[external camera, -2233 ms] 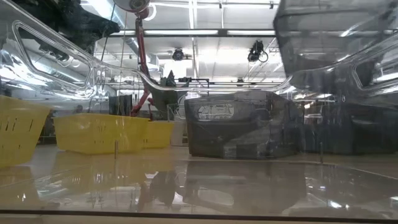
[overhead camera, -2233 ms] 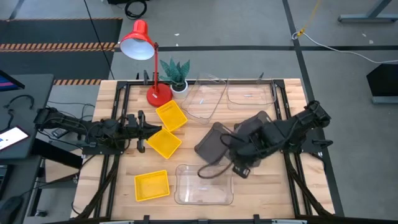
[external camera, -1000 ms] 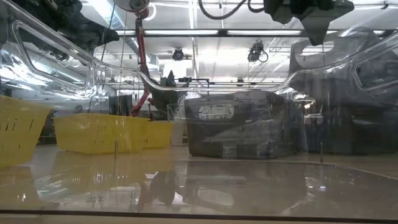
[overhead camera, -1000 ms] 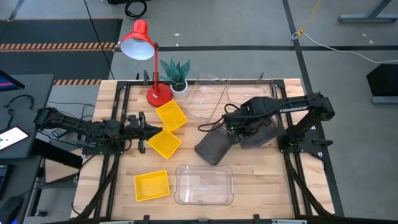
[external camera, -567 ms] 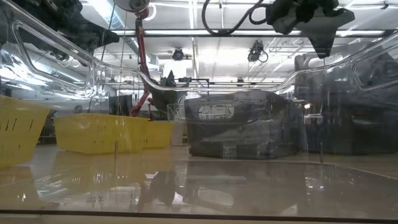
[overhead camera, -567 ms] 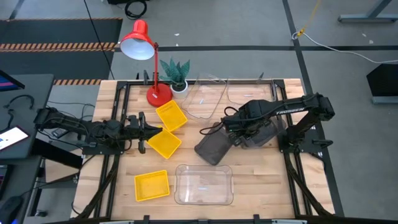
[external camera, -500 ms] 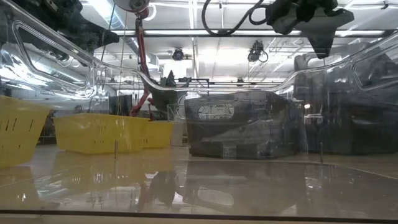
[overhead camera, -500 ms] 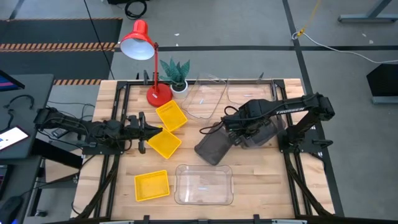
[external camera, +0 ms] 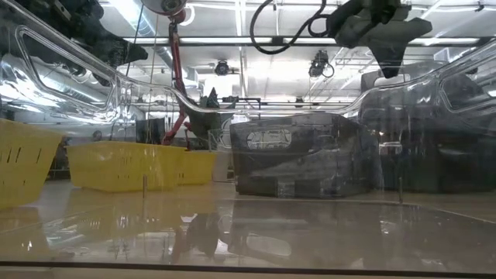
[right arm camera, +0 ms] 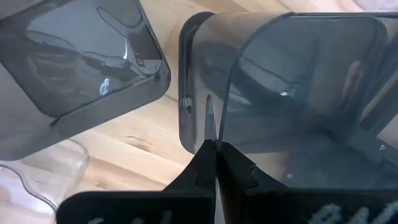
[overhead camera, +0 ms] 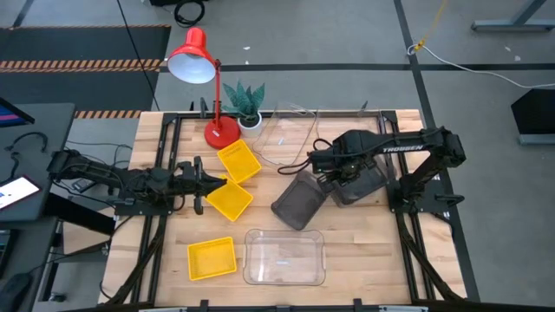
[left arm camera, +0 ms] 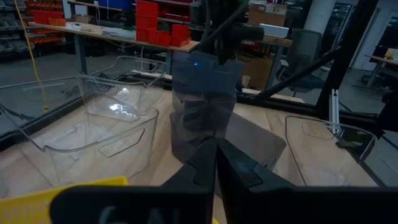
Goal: Stack baskets by color
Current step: Stack the bottom black bin on the top right black bin
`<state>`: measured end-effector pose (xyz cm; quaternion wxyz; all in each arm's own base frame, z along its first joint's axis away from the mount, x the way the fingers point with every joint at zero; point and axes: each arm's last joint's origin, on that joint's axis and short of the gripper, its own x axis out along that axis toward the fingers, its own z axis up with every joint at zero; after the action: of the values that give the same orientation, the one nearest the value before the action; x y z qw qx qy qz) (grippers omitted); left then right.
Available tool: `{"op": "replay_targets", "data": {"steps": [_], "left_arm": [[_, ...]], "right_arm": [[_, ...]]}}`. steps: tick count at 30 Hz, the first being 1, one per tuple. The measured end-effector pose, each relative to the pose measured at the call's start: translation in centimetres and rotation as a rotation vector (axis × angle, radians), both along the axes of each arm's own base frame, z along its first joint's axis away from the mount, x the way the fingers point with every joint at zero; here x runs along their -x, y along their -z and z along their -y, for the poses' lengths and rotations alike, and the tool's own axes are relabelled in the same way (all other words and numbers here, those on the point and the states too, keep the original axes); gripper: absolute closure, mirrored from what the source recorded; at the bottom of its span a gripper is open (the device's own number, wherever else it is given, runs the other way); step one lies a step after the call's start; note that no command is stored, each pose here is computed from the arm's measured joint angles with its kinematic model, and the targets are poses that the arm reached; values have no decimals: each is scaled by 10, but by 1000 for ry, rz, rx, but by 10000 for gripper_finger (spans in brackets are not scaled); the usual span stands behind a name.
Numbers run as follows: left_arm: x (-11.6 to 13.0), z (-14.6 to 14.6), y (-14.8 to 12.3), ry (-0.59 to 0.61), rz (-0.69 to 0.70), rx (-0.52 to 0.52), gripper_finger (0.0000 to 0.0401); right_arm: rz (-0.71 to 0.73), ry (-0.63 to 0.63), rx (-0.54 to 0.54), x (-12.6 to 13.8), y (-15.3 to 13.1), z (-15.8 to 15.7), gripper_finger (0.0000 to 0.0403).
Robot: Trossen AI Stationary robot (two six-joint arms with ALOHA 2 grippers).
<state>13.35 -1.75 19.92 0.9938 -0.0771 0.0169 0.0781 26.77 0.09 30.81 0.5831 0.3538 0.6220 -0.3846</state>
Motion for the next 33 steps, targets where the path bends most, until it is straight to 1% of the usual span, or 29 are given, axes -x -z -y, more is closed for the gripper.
{"op": "replay_targets", "data": {"steps": [5, 11, 13, 19, 21, 24, 26, 33], "left_arm": [[0, 0, 0, 0, 0, 0, 382], [0, 0, 0, 0, 1, 0, 389], [0, 0, 0, 0, 0, 0, 387], [0, 0, 0, 1, -4, -23, 384], [0, 0, 0, 1, -3, -24, 387], [0, 0, 0, 1, -4, -24, 391], [0, 0, 0, 1, -5, -32, 390], [0, 0, -1, 0, -6, -74, 384]], "right_arm": [[-16, -1, -15, 1, 5, 5, 389], [-75, -73, -143, 5, 26, 9, 372], [-87, -93, -157, 7, 30, 9, 362], [-59, -143, -136, 4, 41, 13, 309], [-83, -128, -116, 7, 43, 16, 290], [-142, -68, -105, 12, 45, 19, 273], [-208, -56, -93, 19, 47, 20, 271], [-214, 22, -30, 18, 45, 17, 285]]}}
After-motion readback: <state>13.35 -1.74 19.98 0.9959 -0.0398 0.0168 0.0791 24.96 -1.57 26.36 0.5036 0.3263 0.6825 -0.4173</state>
